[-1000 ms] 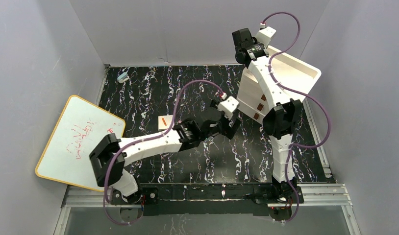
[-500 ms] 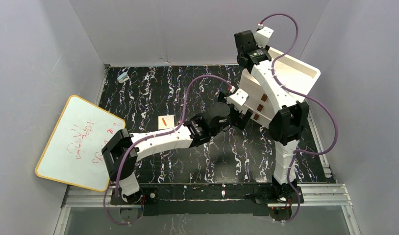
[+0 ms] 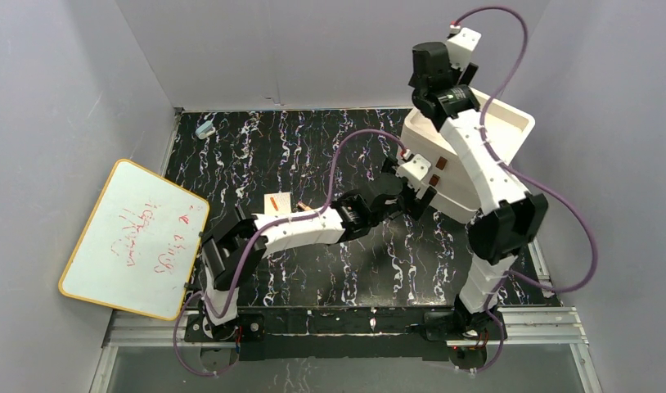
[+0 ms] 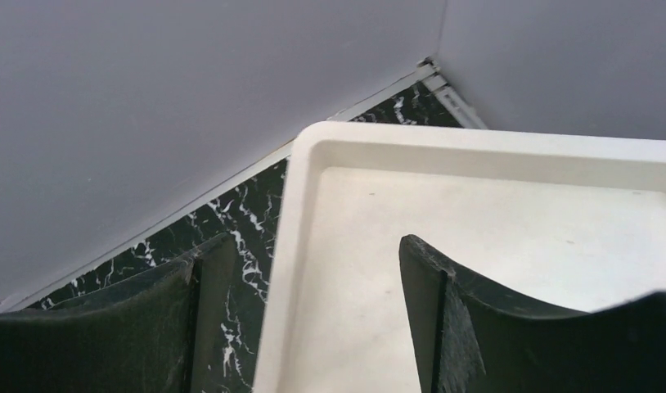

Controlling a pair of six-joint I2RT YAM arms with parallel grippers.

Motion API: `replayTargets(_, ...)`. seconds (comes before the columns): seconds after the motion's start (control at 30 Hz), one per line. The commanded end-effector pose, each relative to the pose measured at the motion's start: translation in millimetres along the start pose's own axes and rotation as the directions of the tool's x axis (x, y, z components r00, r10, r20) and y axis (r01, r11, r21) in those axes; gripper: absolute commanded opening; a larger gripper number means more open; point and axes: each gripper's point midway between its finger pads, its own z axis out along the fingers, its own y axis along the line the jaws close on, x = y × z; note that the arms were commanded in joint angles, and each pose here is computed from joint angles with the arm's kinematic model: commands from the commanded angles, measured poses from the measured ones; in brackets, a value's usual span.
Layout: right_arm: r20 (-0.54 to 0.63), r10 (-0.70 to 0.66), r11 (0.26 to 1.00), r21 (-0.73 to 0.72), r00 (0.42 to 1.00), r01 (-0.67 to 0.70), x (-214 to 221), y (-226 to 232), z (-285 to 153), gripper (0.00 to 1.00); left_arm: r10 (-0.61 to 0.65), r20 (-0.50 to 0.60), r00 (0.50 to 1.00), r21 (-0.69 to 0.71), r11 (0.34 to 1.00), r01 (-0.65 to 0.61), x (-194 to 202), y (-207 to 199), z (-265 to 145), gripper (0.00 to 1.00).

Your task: Organize the makeup

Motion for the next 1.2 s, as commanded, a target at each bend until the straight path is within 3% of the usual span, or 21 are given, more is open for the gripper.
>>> replayTargets(0.0, 0.136, 0.071, 0.993, 0.088, 0.988, -0.084, -52, -55, -31, 0.81, -0.048, 0.126, 0.991, 0.016, 0.999, 0.046, -40, -6, 8, 0.84)
replayTargets(0.27, 0.104, 0.110, 0.966, 0.223, 0.988, -0.131, -41, -138, -41, 0.80, -0.109, 0.222, 0.969, 0.044, 0.994, 0.101, -61, -15, 24, 0.70)
replayTargets(0.43, 0.074, 0.098, 0.942, 0.316, 0.992, -0.116, -28, -178, -43, 0.79, -0.160, 0.244, 0.957, 0.087, 0.986, 0.143, -66, -25, 35, 0.69)
replayTargets(0.67, 0.023, 0.123, 0.923, 0.365, 0.992, -0.122, -12, -209, -39, 0.77, -0.199, 0.268, 0.943, 0.110, 0.978, 0.175, -69, -31, 49, 0.67)
replayTargets(1.17, -0.060, 0.188, 0.882, 0.449, 0.980, -0.142, 31, -262, -44, 0.70, -0.216, 0.337, 0.916, 0.058, 0.976, 0.209, -74, -20, 69, 0.46)
